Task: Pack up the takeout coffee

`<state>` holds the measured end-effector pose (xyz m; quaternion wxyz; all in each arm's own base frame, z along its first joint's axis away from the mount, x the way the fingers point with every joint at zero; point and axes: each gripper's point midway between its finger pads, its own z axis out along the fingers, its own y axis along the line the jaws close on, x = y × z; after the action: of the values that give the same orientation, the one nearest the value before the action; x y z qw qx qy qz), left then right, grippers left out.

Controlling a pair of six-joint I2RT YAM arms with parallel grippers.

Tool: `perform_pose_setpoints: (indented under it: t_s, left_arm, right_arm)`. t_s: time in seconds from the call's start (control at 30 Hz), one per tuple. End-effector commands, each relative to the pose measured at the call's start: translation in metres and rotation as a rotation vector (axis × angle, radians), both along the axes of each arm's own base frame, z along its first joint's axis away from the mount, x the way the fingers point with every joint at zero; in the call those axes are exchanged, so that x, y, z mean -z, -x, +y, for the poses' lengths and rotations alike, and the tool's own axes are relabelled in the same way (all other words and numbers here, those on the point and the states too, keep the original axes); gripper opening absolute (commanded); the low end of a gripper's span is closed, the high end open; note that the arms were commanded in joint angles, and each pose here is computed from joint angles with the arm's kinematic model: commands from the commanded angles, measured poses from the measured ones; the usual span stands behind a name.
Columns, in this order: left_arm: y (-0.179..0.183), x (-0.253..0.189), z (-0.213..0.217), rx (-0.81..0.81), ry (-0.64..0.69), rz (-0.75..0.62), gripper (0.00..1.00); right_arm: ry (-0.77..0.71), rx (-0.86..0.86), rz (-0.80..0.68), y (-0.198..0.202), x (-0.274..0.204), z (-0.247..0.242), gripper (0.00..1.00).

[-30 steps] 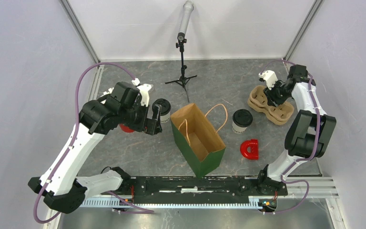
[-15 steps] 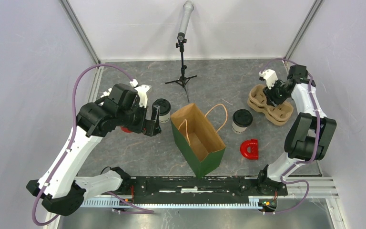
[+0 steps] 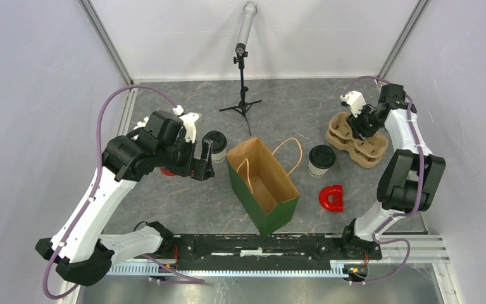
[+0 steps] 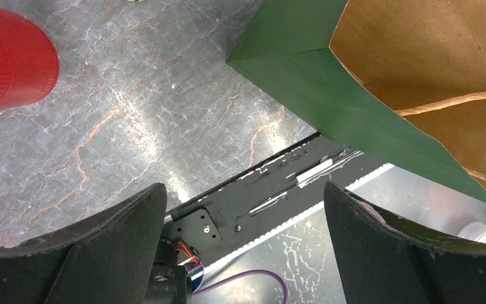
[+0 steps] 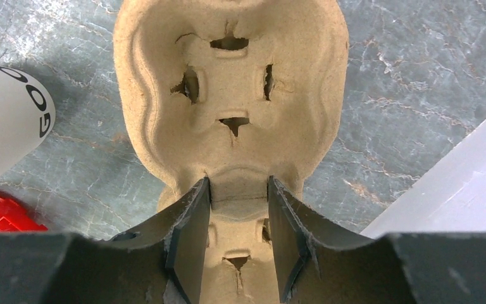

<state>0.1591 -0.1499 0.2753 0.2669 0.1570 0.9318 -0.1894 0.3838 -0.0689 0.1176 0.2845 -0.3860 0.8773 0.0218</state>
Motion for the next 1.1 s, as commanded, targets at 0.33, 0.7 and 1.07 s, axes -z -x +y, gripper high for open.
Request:
perform_pose_setpoints:
  t_s: [0.33,0.7,1.07]
  left_arm:
    - [-0.013,-0.009,-0.007,-0.052,0.049,-0.043,1.00]
    - [-0.013,-0.014,-0.018,-0.003,0.110,-0.072,1.00]
    - [-0.026,-0.038,-0.028,-0.021,0.186,-0.142,1.00]
  right_arm:
    - [-0.011,0.115,-0.159,-0.032,-0.068,0.000,0.39]
    - [-0.058,0.100,-0.343,-0.037,-0.148,0.077,0.43]
    - [-0.457,-0.050,-0.732,0.007,-0.316,0.199,0.37]
